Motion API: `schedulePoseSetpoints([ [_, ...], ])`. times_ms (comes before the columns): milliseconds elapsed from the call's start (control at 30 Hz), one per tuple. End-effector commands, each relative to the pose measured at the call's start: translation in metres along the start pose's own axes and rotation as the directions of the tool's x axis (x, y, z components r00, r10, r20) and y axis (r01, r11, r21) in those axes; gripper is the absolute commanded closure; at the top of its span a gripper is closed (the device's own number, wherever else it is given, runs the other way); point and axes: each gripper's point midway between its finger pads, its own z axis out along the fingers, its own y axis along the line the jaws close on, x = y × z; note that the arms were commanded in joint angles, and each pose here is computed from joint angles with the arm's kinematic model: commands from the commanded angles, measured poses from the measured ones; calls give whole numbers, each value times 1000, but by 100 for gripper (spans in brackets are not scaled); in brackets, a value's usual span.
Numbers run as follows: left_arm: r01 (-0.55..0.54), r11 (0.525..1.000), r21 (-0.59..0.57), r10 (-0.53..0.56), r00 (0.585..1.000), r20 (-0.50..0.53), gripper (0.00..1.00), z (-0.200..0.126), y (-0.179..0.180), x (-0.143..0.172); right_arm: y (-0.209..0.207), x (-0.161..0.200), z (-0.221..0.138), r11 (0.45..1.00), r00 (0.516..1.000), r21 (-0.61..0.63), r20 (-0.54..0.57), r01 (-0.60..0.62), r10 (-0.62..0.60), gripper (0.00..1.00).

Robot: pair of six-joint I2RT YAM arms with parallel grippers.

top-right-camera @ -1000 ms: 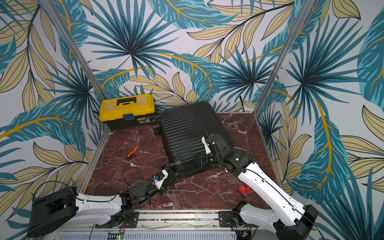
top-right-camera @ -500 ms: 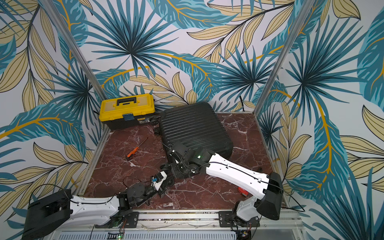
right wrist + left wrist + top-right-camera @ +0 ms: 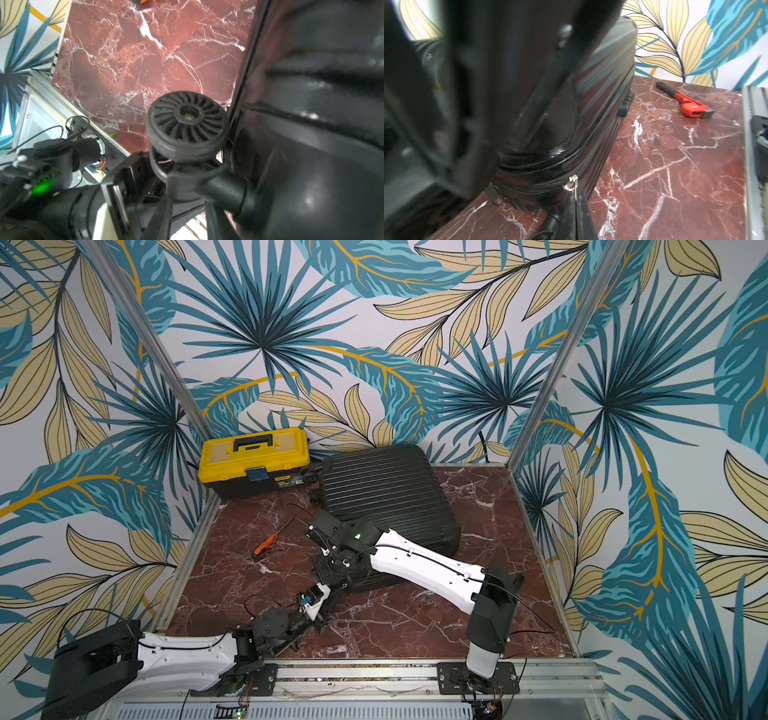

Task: Open the suitcase zippers
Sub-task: Unzip the zipper on the suitcase, then adjust the suitcase at the center of the board.

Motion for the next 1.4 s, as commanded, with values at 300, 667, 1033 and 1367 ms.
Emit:
schedulePoseSetpoints([
  [300, -56, 994, 97, 60, 997, -40, 100, 36, -36, -12, 21, -50, -14, 993, 981, -108, 192, 37, -15, 47],
  [667, -85, 994, 76, 91, 993, -76, 100, 45, -32, -1, -170, -17, -153, 932, 834, 79, 477, -354, 277, 35],
  [1033, -49, 997, 51, 52, 997, -48, 100, 32, -15, -6, -390, -25, -125, 569, 494, 38, 544, -822, 678, 35],
  [1367, -43, 999, 4, 43, 999, -31, 100, 25, 2, -13, -417, -17, -46, 639, 654, 156, 276, -753, 704, 37],
])
